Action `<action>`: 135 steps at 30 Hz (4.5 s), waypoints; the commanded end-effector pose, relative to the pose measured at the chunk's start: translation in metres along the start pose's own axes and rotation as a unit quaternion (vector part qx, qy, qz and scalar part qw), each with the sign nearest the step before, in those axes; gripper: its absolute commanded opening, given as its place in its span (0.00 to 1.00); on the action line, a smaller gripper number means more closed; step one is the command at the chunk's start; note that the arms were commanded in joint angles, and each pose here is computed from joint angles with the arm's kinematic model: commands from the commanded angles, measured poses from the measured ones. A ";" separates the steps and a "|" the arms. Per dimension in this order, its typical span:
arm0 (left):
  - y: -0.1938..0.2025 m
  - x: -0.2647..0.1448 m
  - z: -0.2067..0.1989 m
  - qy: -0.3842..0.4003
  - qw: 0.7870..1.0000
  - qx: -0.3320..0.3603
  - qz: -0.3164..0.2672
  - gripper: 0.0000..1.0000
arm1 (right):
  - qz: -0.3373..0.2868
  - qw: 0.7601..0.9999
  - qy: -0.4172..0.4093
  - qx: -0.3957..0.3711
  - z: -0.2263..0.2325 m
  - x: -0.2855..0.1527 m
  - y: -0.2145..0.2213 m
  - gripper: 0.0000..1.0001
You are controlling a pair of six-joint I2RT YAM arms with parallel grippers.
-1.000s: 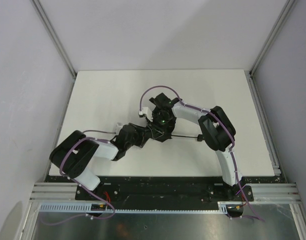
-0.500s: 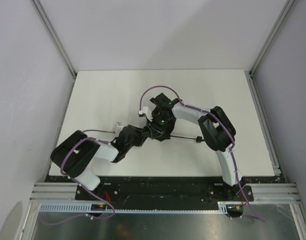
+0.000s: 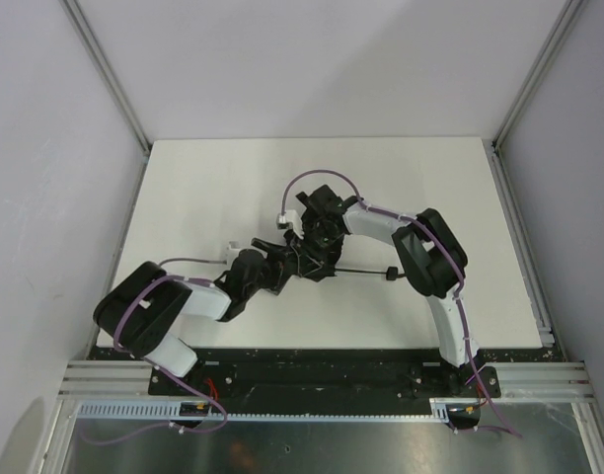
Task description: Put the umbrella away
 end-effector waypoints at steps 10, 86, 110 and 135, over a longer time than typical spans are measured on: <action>-0.006 0.006 0.064 -0.156 0.980 0.118 -0.038 0.46 | 0.038 0.988 -0.140 0.058 0.057 0.014 0.022 0.00; 0.012 -0.027 0.033 -0.162 0.980 0.091 0.077 0.00 | -0.237 0.921 0.053 0.304 0.083 -0.031 0.022 0.00; 0.013 -0.034 0.034 -0.167 0.981 0.080 0.062 0.00 | -0.146 0.930 0.252 0.223 0.107 -0.078 0.027 0.83; 0.011 -0.043 0.036 -0.209 0.975 0.049 0.061 0.00 | -0.093 0.911 0.389 -0.102 0.105 0.040 0.040 0.55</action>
Point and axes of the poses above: each gripper's point midway between its finger pads, its own x axis out along the fingers, its own z axis along the line the jaws close on, y = z × x, the point moved 9 cm from there along -x, back along the fingers, and after that the axes turned 11 degrees about x, right-handed, at the moved point
